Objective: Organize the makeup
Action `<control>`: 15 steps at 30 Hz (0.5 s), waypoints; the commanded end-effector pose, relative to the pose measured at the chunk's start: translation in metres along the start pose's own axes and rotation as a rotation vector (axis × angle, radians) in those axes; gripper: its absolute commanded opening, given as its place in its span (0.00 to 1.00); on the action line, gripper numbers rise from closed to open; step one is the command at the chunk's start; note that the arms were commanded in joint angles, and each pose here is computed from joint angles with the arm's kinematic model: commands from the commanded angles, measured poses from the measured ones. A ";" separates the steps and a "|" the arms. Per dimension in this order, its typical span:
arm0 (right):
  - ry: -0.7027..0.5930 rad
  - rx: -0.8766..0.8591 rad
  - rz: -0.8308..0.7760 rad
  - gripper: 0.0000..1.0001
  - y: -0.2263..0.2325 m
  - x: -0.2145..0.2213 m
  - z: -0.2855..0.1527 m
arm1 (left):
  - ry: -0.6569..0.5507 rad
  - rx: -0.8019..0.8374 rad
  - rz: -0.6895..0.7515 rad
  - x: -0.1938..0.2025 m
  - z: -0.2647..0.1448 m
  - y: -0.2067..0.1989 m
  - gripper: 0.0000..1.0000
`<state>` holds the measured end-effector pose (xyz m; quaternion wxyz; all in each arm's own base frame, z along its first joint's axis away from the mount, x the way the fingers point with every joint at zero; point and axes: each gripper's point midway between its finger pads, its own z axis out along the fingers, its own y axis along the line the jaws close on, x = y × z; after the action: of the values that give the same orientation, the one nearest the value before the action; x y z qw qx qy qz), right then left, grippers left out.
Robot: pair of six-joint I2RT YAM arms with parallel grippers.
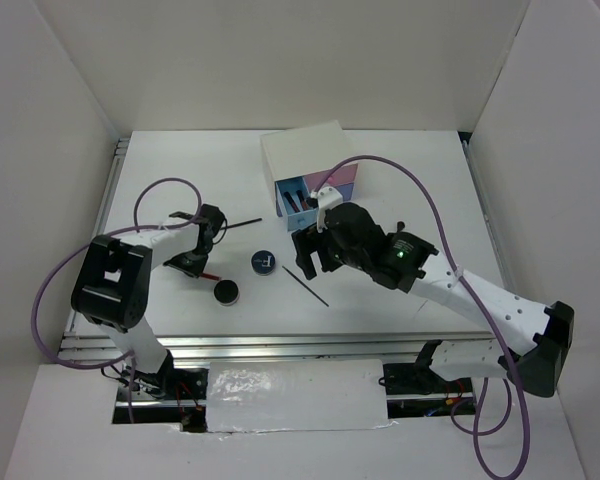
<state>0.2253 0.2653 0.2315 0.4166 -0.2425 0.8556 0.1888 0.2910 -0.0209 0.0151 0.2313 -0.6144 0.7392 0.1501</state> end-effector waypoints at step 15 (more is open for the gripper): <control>-0.196 0.088 0.182 0.91 -0.031 -0.031 -0.035 | -0.041 0.784 0.095 -0.066 -0.173 -0.138 0.00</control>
<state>0.2281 0.2395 0.2418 0.4440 -0.1865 0.8558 0.1888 0.3752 -0.0526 0.1401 0.3772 -0.5387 0.7529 -0.0272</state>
